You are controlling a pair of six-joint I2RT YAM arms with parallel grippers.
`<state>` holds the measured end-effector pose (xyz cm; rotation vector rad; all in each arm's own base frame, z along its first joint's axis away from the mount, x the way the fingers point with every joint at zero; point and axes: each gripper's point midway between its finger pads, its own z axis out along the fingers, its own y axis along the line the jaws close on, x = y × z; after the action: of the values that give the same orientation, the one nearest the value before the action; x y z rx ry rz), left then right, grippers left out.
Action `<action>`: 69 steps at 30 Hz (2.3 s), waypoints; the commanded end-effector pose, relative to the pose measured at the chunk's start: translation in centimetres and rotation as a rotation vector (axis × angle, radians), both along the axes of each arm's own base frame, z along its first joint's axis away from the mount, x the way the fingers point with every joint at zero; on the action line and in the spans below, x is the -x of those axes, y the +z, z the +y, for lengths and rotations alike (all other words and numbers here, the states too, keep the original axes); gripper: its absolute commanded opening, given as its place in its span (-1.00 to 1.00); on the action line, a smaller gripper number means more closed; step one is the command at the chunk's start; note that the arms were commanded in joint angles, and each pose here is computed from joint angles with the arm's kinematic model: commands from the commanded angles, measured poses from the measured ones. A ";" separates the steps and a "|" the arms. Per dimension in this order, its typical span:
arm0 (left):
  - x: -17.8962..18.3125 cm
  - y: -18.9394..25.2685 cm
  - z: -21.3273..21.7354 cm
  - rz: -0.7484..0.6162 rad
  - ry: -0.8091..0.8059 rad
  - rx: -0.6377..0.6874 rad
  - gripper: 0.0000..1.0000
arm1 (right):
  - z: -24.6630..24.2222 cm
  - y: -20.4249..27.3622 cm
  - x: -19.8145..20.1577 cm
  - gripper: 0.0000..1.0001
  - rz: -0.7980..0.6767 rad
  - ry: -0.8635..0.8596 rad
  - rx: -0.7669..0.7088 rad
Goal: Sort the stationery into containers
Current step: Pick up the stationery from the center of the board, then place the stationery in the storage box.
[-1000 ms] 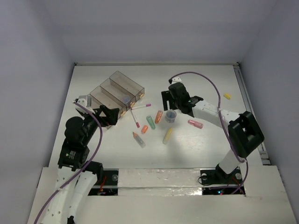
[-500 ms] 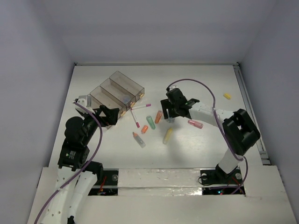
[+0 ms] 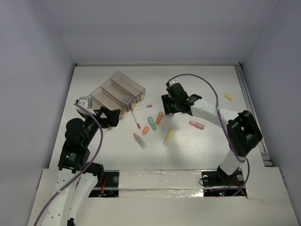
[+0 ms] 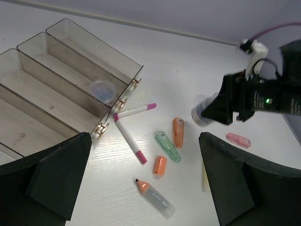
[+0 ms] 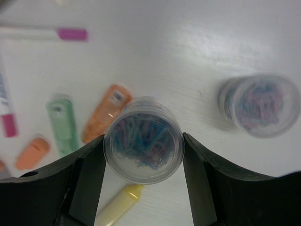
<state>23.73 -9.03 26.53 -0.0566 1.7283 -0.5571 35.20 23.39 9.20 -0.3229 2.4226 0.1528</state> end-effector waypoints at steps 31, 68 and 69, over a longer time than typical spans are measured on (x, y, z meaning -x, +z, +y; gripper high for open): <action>0.0 2.3 0.1 -0.057 0.008 0.015 0.98 | 30.4 11.1 -12.0 -0.02 -0.394 0.497 -0.554; 0.1 2.4 0.1 -0.061 0.010 0.018 0.98 | 29.6 7.4 -13.0 0.46 -0.401 0.397 -0.449; 0.1 2.3 0.1 -0.059 0.010 0.017 0.98 | 29.5 7.5 -13.0 0.48 -0.401 0.396 -0.452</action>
<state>23.80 -8.89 26.49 -0.0642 1.7285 -0.5491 48.28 52.31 12.40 -0.5844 1.9384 0.6958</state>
